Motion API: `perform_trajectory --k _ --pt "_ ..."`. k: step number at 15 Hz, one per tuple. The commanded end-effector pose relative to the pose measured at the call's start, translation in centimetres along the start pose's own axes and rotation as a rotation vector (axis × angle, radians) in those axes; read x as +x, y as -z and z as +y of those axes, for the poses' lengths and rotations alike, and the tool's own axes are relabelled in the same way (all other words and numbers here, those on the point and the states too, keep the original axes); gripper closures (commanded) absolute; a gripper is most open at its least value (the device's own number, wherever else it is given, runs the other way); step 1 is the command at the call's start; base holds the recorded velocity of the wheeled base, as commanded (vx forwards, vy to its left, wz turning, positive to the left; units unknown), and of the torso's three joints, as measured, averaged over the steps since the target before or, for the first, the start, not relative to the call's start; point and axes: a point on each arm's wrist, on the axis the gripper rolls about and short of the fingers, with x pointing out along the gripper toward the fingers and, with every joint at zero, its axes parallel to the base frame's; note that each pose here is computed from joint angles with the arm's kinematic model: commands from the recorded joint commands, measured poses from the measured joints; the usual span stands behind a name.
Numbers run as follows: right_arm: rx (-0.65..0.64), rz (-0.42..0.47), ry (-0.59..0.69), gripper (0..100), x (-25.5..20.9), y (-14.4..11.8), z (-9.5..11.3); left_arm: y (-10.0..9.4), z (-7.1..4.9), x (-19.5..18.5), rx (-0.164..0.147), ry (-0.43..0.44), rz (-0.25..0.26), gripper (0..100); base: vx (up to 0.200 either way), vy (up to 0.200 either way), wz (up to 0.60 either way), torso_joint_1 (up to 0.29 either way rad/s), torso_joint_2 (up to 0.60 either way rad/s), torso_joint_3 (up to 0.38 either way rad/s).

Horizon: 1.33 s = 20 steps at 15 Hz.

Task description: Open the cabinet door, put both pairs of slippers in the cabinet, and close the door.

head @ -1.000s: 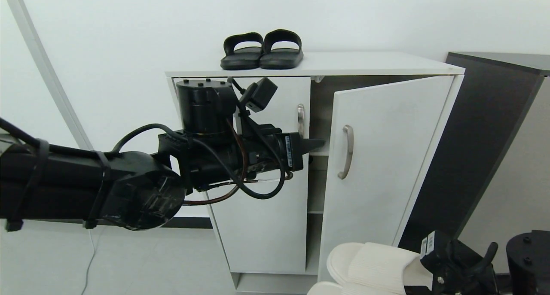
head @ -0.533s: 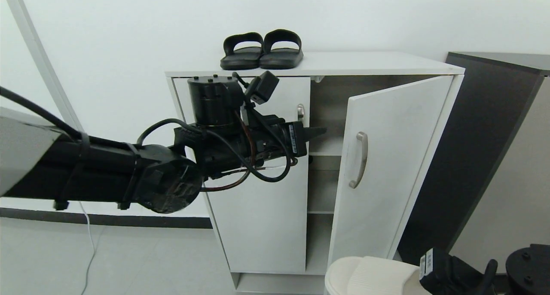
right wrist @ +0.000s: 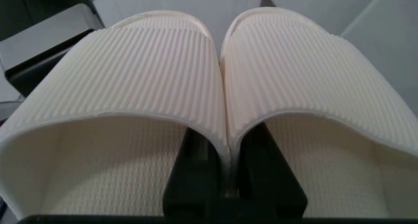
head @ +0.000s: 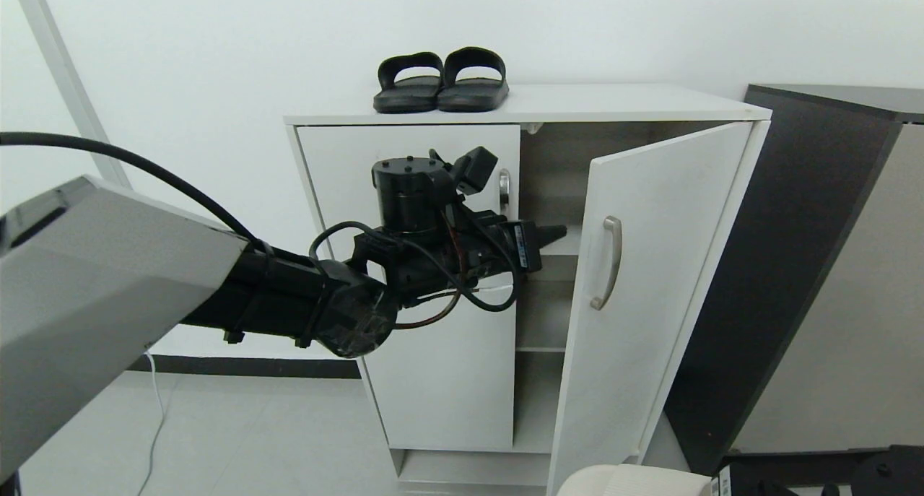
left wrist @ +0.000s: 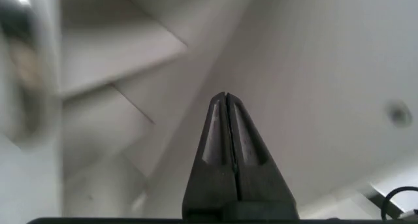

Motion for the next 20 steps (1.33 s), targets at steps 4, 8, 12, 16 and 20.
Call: perform_trajectory --k 4,8,12,16,20 --pt "-0.007 0.012 -0.005 100 0.0 0.3 0.1 0.9 -4.0 0.7 0.008 0.088 0.025 100 -0.200 0.000 0.00 -0.002 0.00 -0.001" --pt "-0.009 0.012 -0.005 100 0.0 0.3 0.1 1.0 -5.1 1.0 0.023 0.095 -0.016 100 -0.050 0.000 0.00 0.002 0.00 0.002" --pt "-0.009 0.014 -0.006 100 0.0 0.4 0.1 0.6 -4.2 0.6 0.021 0.063 -0.028 100 0.000 0.000 0.00 0.000 0.00 0.000" --pt "0.070 -0.046 0.171 100 1.8 -2.6 -2.3 -1.8 -3.6 -3.7 0.031 -0.119 -0.120 100 0.000 0.000 0.00 0.000 0.00 0.000" --pt "0.324 -0.157 0.600 100 7.1 -7.2 -5.4 -4.1 -5.1 -12.4 0.104 -0.323 -0.235 100 0.000 0.000 0.00 0.000 0.00 0.000"
